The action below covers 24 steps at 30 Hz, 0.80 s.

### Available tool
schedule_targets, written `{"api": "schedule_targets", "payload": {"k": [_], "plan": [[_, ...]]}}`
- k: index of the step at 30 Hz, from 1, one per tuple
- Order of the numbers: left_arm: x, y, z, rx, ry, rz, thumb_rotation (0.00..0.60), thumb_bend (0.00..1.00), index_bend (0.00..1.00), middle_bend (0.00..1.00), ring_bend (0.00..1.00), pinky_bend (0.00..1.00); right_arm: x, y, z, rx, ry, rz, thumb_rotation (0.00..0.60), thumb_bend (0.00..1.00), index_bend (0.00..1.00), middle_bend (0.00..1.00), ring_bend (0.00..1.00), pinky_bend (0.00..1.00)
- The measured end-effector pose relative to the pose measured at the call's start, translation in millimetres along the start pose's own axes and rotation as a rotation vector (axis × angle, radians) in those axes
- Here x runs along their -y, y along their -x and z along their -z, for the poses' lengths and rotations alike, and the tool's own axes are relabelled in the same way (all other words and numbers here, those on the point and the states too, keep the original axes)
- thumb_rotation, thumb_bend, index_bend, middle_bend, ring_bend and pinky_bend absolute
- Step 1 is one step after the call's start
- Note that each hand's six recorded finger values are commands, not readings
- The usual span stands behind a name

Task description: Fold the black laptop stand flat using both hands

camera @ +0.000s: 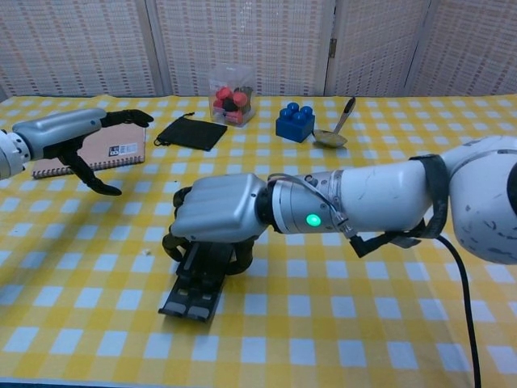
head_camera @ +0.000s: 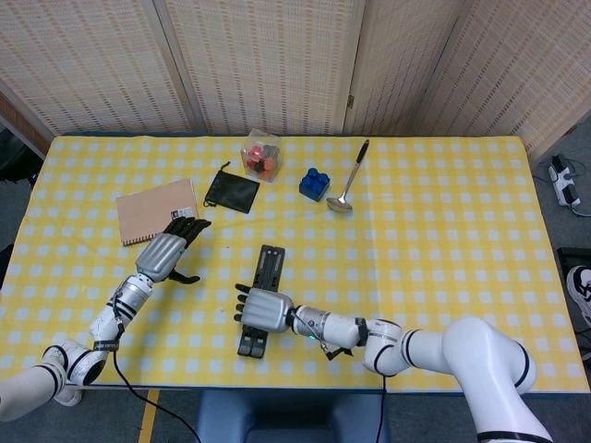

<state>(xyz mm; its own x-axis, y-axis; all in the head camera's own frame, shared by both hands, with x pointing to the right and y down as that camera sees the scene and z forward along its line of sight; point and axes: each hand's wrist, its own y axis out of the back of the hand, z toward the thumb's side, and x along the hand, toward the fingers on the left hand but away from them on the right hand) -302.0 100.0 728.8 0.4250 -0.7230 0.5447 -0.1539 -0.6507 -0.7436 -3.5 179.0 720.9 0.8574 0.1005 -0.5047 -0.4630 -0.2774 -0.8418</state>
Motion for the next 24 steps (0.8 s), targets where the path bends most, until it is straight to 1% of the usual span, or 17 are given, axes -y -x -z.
{"api": "schedule_targets", "payload": {"k": [2,3,4,5,6,7,8,10,13,16,19,22,24], "plan": [[-1.0,0.1,-0.7,0.002,0.0,-0.002,0.6,0.15,0.06,0.11,0.0,0.0,-0.7,-1.6,1.2,0.001,0.0,0.008,0.6,0.34,0.31,0.35,0.24,0.1],[-1.7,0.2,-1.0,0.003,0.0,-0.004,0.6,0.15,0.06,0.11,0.0,0.0,-1.0,-2.5,1.4,0.001,0.0,0.01,0.6,0.34,0.26,0.3,0.22,0.1],[-2.6,0.3,-1.3,0.004,0.001,-0.006,0.6,0.15,0.06,0.11,0.0,0.0,-1.1,-3.3,1.3,0.0,0.003,0.011,0.6,0.34,0.19,0.25,0.19,0.1],[-3.6,0.5,-1.5,0.004,0.002,-0.009,0.6,0.15,0.06,0.11,0.0,0.0,-1.4,-4.7,1.0,-0.001,0.008,0.011,0.6,0.34,0.1,0.16,0.15,0.08],[-5.2,1.0,-1.5,0.004,0.002,-0.013,0.6,0.15,0.06,0.1,0.0,0.0,-1.7,-5.9,0.7,0.0,0.014,0.01,0.6,0.34,0.04,0.09,0.12,0.06],[-6.8,1.6,-1.2,0.003,0.002,-0.017,0.6,0.15,0.06,0.1,0.0,0.0,-2.0,-7.4,0.6,0.002,0.024,0.009,0.6,0.33,0.0,0.04,0.08,0.04],[-8.9,2.5,-0.2,0.001,-0.002,-0.021,0.6,0.15,0.06,0.1,0.0,0.0,-2.8,-10.2,0.4,0.007,0.045,0.01,0.6,0.33,0.0,0.0,0.06,0.02],[-12.4,4.0,2.6,-0.006,-0.013,-0.025,0.6,0.15,0.06,0.09,0.0,0.0,-4.8,-16.4,0.3,0.018,0.084,0.016,0.6,0.34,0.0,0.0,0.04,0.01],[-21.1,7.9,9.5,-0.027,-0.024,-0.046,0.6,0.15,0.06,0.09,0.0,0.0,-9.3,-34.2,4.6,0.056,0.145,0.052,0.6,0.34,0.0,0.0,0.06,0.01],[-28.5,14.4,16.3,-0.055,-0.01,-0.074,0.6,0.16,0.06,0.09,0.0,0.0,-13.2,-60.2,15.3,0.126,0.201,0.111,0.6,0.34,0.0,0.0,0.1,0.01],[-36.3,25.5,24.7,-0.088,0.006,-0.098,0.6,0.16,0.07,0.09,0.0,0.0,-13.4,-99.4,30.4,0.235,0.271,0.17,0.6,0.34,0.0,0.01,0.11,0.02],[-44.7,40.2,35.3,-0.129,0.003,-0.14,0.6,0.17,0.08,0.09,0.0,0.0,-10.2,-147.4,48.5,0.376,0.322,0.217,0.6,0.33,0.0,0.03,0.11,0.02],[-49.9,52.7,44.8,-0.167,-0.015,-0.17,0.6,0.17,0.09,0.09,0.0,0.0,-4.6,-184.6,60.7,0.486,0.348,0.237,0.6,0.34,0.0,0.04,0.11,0.02]]}}
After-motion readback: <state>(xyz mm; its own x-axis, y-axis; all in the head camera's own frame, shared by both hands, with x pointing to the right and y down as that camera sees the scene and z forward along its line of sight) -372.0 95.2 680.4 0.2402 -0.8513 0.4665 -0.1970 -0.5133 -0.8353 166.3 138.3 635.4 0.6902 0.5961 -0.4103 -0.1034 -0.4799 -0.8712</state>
